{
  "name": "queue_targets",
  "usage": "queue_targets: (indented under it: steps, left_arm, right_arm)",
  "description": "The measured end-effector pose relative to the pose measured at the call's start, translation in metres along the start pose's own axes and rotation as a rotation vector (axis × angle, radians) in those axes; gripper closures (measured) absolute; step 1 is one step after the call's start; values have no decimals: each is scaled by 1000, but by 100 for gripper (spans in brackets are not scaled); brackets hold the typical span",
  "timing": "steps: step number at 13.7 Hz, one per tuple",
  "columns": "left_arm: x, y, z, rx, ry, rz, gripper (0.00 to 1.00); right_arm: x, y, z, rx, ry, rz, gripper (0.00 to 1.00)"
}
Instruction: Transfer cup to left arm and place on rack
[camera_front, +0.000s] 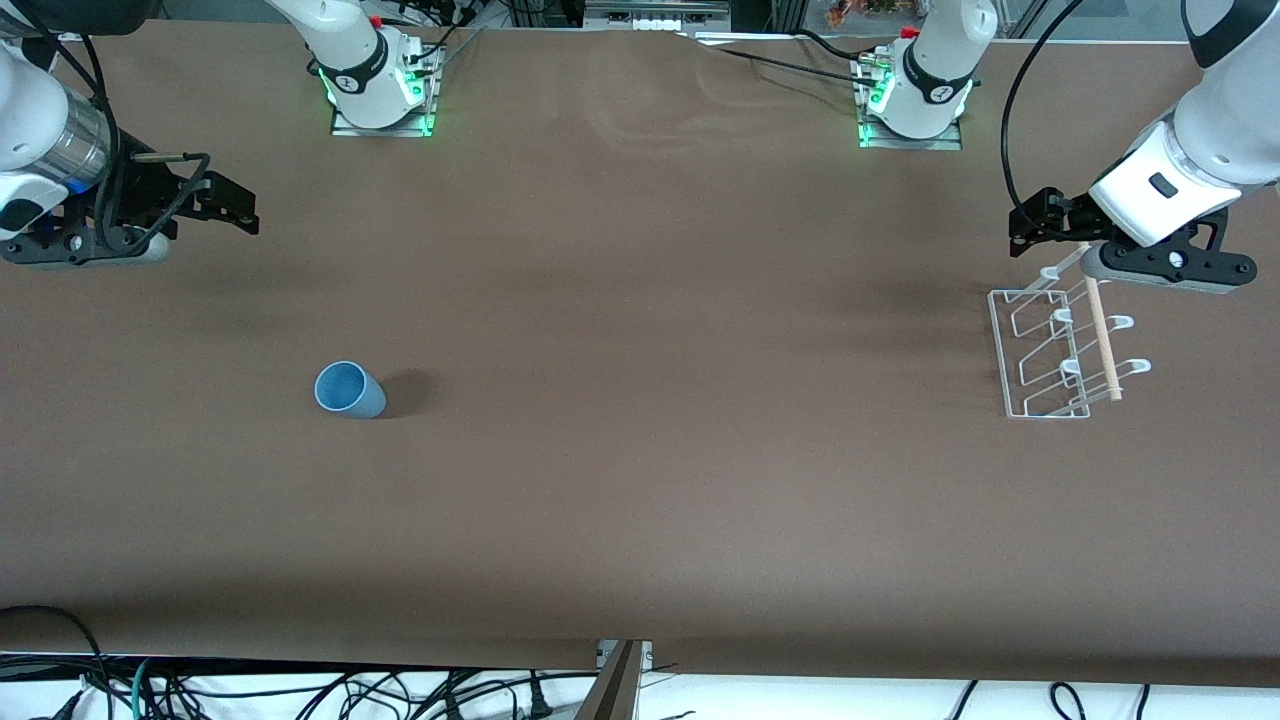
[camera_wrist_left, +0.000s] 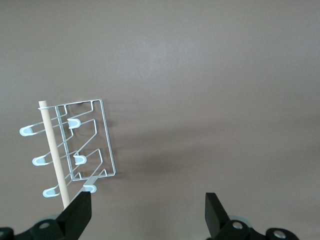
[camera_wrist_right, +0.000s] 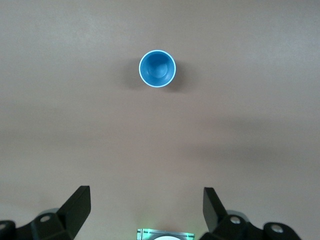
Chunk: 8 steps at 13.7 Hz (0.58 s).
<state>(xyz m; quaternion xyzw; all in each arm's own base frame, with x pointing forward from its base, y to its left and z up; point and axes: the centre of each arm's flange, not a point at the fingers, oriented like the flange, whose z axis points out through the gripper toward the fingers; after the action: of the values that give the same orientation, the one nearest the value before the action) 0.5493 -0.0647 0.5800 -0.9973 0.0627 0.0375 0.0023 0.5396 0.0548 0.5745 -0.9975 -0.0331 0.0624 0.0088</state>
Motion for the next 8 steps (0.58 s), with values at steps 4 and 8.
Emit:
queue_targets:
  steps: [4,8]
  left_arm:
    - [0,0,0,0,0,0,0]
    - [0,0,0,0,0,0,0]
  right_arm:
    - [1,0,0,0,5,0,1]
    - [3,0,-1,1,11,0,0]
